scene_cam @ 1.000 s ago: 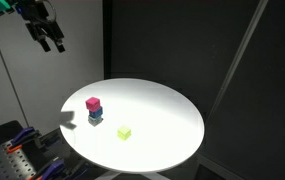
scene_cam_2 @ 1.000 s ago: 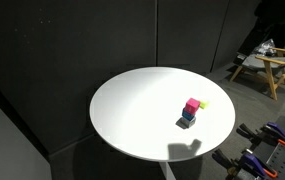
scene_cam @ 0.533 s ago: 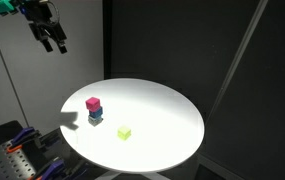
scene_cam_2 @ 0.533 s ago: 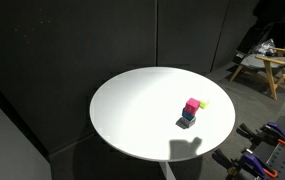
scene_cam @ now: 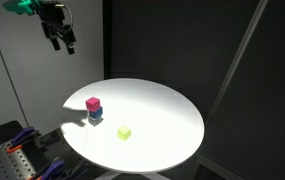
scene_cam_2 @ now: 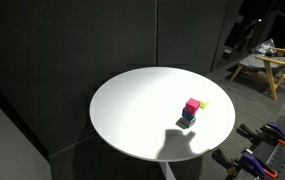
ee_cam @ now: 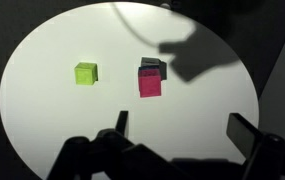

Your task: Put the pink block on the table

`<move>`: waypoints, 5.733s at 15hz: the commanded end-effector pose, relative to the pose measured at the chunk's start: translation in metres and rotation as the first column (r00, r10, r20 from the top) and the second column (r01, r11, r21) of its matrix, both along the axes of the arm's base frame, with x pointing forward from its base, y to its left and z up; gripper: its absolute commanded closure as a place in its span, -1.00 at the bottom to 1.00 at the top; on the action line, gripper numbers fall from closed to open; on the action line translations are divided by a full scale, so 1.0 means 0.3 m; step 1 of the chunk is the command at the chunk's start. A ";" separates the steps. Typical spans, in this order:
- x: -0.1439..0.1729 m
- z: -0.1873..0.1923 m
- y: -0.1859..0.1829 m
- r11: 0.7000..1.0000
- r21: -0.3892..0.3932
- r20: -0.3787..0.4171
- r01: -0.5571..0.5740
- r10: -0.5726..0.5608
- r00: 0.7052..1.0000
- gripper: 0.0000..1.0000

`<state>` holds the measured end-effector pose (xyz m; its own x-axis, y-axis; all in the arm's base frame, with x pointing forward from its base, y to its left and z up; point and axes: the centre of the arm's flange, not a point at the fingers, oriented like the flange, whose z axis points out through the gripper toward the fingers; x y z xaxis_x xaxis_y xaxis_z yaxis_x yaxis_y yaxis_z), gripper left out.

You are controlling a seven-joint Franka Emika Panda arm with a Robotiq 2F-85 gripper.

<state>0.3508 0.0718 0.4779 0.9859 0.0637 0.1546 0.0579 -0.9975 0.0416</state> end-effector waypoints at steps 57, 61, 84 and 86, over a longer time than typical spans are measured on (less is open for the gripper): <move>0.418 -0.611 -0.028 1.000 0.017 -0.186 0.001 0.002 0.983 -1.00; 0.428 -0.657 -0.024 1.000 0.018 -0.176 -0.011 0.014 0.984 -1.00; 0.439 -0.817 -0.087 0.999 0.005 -0.213 -0.032 0.032 0.976 -1.00; 0.440 -0.826 -0.089 0.999 0.005 -0.215 -0.035 0.036 0.976 -1.00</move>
